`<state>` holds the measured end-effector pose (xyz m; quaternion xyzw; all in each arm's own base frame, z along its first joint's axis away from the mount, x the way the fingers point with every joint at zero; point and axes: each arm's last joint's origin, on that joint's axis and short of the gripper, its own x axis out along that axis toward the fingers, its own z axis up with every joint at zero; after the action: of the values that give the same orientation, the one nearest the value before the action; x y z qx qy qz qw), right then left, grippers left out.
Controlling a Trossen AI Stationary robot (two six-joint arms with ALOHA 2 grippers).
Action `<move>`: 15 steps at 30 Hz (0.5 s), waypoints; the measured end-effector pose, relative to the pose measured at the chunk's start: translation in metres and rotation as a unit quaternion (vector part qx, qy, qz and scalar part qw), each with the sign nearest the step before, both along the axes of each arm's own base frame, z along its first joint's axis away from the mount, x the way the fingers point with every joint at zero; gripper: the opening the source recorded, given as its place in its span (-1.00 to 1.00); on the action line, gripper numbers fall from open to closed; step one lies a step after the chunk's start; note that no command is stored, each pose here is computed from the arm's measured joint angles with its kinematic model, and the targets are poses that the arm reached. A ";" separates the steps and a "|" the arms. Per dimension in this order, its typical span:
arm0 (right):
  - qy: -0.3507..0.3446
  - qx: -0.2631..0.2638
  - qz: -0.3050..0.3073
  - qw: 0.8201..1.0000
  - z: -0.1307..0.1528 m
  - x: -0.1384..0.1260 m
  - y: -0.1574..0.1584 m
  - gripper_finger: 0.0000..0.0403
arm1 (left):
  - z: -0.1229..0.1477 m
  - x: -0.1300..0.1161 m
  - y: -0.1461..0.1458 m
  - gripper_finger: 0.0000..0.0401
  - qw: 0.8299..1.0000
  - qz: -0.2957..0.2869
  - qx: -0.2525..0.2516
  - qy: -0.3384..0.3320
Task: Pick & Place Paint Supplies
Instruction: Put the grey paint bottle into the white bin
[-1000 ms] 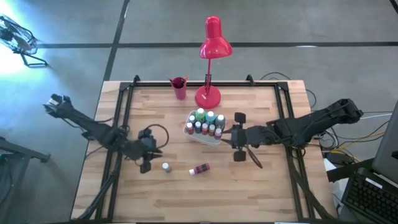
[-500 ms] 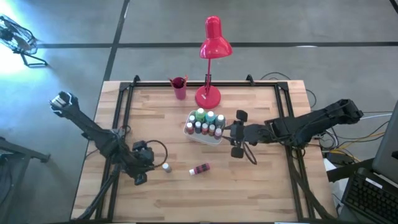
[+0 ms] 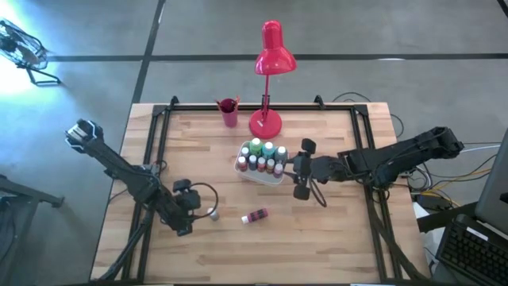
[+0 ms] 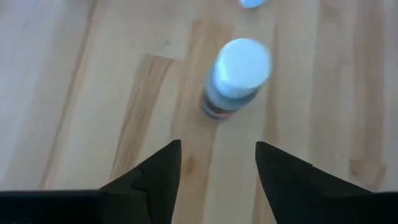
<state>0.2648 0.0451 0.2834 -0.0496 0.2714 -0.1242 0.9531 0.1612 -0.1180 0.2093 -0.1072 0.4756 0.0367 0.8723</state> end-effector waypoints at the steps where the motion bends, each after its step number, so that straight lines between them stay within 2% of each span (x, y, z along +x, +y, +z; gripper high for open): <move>1: 0.000 -0.001 0.000 1.000 0.000 0.000 0.000 -0.25 | 0.000 0.001 -0.001 0.06 1.000 -0.007 -0.001 -0.003; 7: -0.003 -0.003 0.000 1.000 0.001 0.001 -0.001 -0.36 | 0.004 0.009 -0.005 0.08 0.997 -0.058 0.014 -0.048; 15: -0.003 -0.002 0.001 1.000 0.001 0.001 -0.001 -0.38 | -0.004 0.020 -0.004 0.08 0.996 -0.058 0.043 -0.046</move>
<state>0.2655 0.0441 0.2840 -0.0519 0.2684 -0.1236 0.9539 0.1808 -0.1224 0.2049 -0.0436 0.4379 0.0019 0.8979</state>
